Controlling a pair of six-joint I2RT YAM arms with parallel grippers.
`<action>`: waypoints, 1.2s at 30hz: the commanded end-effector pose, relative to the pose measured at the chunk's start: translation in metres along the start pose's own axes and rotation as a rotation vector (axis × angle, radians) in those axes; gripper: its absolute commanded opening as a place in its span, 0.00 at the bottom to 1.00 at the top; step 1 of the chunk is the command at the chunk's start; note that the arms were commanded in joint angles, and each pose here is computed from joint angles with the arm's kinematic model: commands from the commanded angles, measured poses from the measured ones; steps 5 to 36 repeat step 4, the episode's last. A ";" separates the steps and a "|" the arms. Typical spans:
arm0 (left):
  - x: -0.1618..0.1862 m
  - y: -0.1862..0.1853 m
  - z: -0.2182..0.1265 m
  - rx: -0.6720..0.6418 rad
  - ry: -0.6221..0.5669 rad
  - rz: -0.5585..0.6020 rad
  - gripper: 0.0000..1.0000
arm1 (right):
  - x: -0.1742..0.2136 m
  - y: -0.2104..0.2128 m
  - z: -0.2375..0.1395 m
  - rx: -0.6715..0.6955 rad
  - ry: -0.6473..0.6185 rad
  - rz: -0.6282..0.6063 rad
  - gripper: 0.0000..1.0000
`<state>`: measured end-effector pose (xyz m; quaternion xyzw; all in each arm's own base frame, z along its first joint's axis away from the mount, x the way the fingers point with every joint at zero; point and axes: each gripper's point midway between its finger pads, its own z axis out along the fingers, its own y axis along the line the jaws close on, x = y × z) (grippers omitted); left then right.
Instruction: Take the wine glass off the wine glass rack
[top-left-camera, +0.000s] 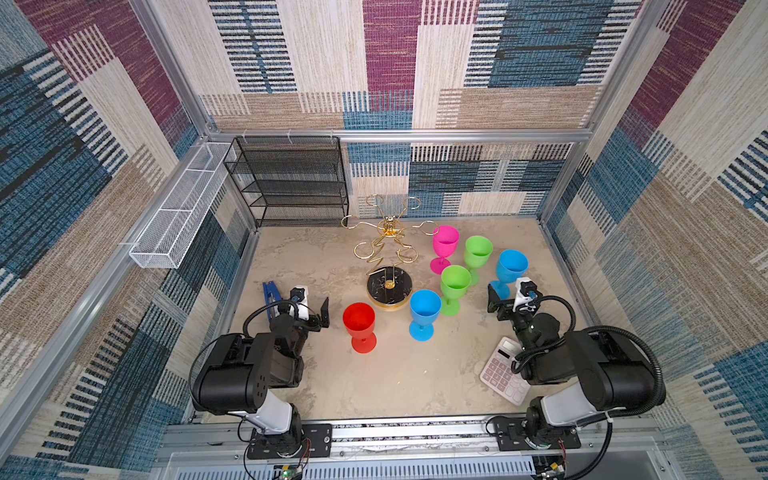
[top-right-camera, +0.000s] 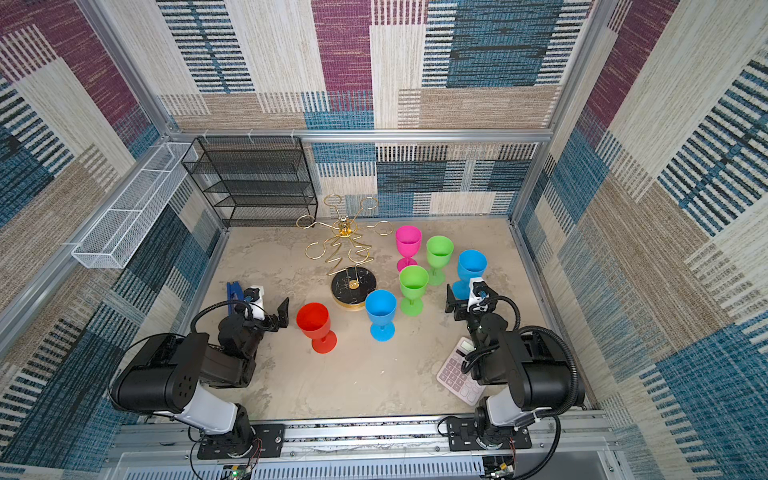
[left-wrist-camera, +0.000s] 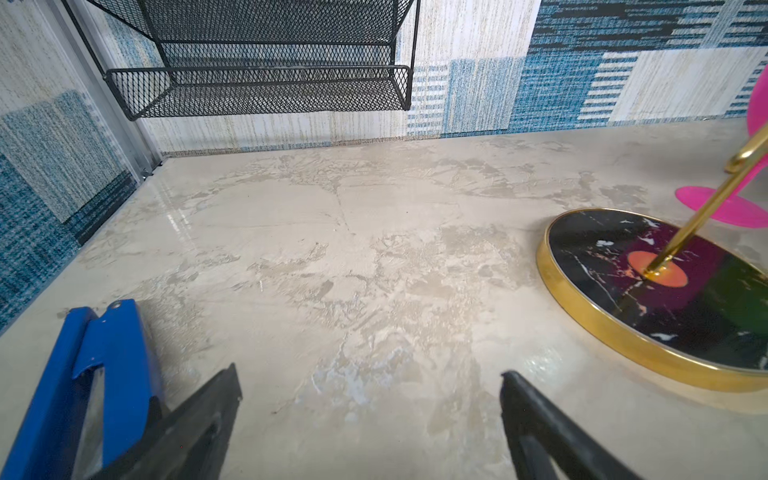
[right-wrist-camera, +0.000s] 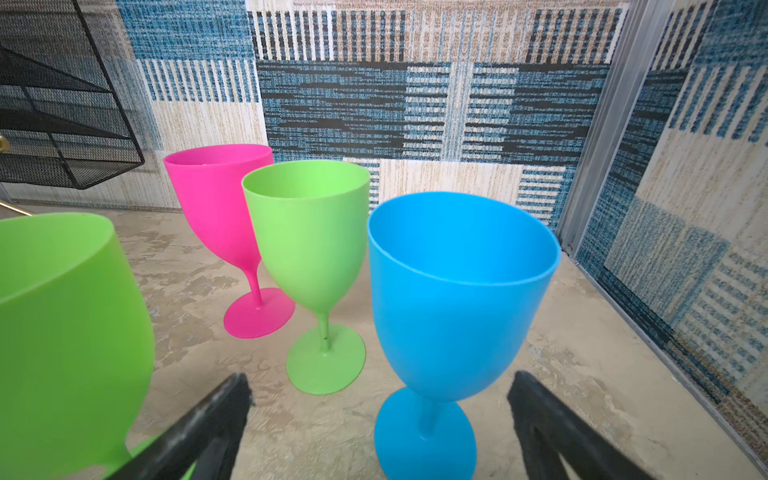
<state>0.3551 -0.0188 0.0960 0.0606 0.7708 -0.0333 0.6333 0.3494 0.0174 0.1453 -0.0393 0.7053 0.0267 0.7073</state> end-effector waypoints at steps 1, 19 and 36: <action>-0.015 -0.012 0.000 0.068 -0.062 0.064 0.99 | -0.011 -0.002 0.000 0.014 -0.044 -0.007 0.99; -0.016 -0.003 0.004 0.023 -0.044 0.040 0.99 | -0.010 -0.003 0.000 0.018 -0.043 -0.007 0.99; -0.016 -0.003 0.004 0.023 -0.044 0.040 0.99 | -0.010 -0.003 0.000 0.018 -0.043 -0.007 0.99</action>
